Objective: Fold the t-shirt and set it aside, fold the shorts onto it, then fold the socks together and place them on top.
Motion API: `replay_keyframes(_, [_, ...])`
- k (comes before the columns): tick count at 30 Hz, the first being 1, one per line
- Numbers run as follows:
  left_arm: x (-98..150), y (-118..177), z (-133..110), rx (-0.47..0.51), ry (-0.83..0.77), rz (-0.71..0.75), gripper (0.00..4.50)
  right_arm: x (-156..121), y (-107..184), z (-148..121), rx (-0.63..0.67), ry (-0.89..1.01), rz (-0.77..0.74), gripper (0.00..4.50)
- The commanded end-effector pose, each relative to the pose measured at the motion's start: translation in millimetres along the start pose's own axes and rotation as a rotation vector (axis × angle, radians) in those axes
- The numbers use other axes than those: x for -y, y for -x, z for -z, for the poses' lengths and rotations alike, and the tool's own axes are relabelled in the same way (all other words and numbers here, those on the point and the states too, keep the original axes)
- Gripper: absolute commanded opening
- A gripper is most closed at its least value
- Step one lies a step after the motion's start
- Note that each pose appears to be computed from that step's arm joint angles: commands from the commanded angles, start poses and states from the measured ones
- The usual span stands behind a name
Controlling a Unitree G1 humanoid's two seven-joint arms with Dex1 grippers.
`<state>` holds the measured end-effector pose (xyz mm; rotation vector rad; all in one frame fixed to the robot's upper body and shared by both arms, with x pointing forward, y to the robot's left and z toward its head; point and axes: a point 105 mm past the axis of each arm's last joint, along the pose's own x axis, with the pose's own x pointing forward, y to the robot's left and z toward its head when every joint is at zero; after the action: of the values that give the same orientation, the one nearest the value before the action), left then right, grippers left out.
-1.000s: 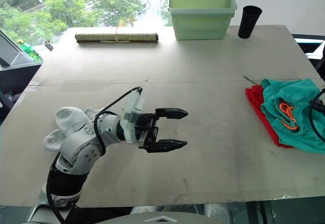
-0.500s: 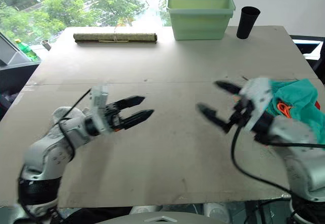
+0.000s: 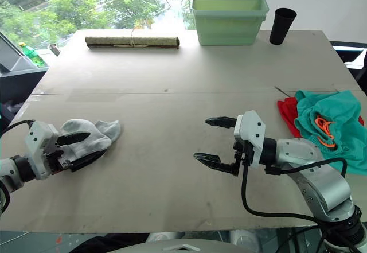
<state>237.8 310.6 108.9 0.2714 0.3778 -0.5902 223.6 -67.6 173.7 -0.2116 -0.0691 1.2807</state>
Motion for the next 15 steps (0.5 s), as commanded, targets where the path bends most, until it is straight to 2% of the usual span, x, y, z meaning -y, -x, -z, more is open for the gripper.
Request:
replay_keyframes(1, [-5, -7, 5, -0.029, -0.044, -0.047, 4.50, -1, 0, -6, 0.016, 0.041, 0.013, 4.42])
replay_keyframes(5, [-7, -31, 9, -0.035, 0.013, -0.116, 4.50, 2, 2, -5, 0.008, 0.061, 0.051, 4.42])
replay_keyframes(8, [-11, -43, 27, -0.132, 0.025, -0.167, 4.50, 5, 3, -7, 0.011, 0.069, 0.081, 4.42])
replay_keyframes(10, [-7, -52, 30, -0.146, 0.053, -0.152, 3.59, 7, 3, -7, 0.009, 0.072, 0.094, 4.50])
replay_keyframes(11, [-3, -58, 30, -0.145, 0.057, -0.126, 3.43, 7, 3, -7, 0.005, 0.074, 0.100, 4.50])
replay_keyframes(12, [2, -64, 27, -0.128, 0.058, -0.098, 2.80, 8, 3, -7, 0.001, 0.078, 0.107, 4.50])
replay_keyframes(14, [11, -75, 18, -0.087, 0.039, -0.019, 1.89, 9, 5, -8, -0.005, 0.081, 0.121, 4.50])
replay_keyframes(15, [17, -81, 11, -0.050, 0.011, 0.032, 1.62, 10, 6, -8, -0.009, 0.083, 0.131, 4.50])
